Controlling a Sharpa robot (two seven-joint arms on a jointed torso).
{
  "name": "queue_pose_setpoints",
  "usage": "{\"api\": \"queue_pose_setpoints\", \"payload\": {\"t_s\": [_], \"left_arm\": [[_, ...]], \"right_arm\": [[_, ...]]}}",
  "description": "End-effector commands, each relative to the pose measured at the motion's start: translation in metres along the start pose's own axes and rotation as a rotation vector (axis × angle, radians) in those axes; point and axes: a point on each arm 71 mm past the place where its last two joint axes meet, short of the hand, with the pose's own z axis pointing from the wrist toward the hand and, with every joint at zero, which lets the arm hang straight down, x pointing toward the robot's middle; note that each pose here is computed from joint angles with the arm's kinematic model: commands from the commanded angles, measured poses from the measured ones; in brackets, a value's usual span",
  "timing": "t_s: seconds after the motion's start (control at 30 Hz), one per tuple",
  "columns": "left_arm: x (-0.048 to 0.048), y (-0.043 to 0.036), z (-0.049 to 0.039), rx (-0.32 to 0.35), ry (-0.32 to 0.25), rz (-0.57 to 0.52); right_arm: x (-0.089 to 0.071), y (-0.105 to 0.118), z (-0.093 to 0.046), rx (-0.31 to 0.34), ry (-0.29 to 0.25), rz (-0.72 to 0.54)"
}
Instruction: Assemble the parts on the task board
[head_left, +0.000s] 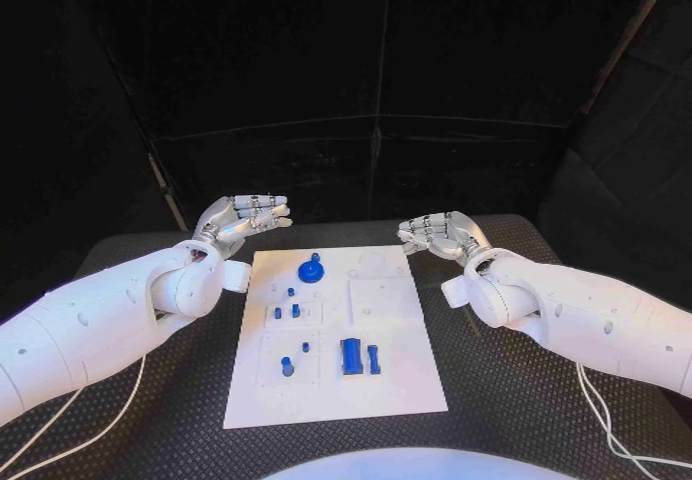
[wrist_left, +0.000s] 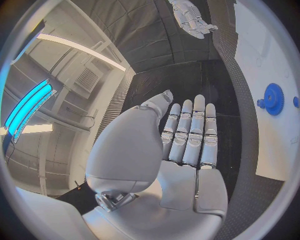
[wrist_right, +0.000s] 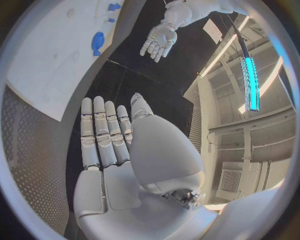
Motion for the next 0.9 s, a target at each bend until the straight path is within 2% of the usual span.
{"api": "queue_pose_setpoints", "payload": {"t_s": [0.03,0.17,0.37,0.4,0.53,0.67,0.9], "left_arm": [[-0.0085,0.0014,0.0066,0.042,-0.127,-0.062],[-0.0102,0.0078,0.0146,0.039,-0.182,-0.071],[-0.0085,0.0144,0.0223,0.035,-0.227,-0.069],[-0.0039,0.0153,0.0209,0.008,-0.154,-0.052],[-0.0004,0.0138,0.019,0.01,-0.159,-0.045],[0.0076,0.0106,0.0141,0.015,-0.172,-0.029],[0.0347,0.0004,-0.0072,0.03,-0.214,0.024]], "right_arm": [[-0.001,-0.001,0.013,-0.065,0.011,0.164],[0.003,-0.006,0.026,-0.065,0.008,0.182],[0.016,-0.008,0.036,-0.071,0.041,0.209],[0.01,-0.012,0.033,-0.027,-0.011,0.139],[0.011,-0.008,0.031,-0.035,-0.022,0.145],[0.014,0.002,0.027,-0.05,-0.046,0.161],[0.023,0.03,0.007,-0.076,-0.125,0.208]]}}
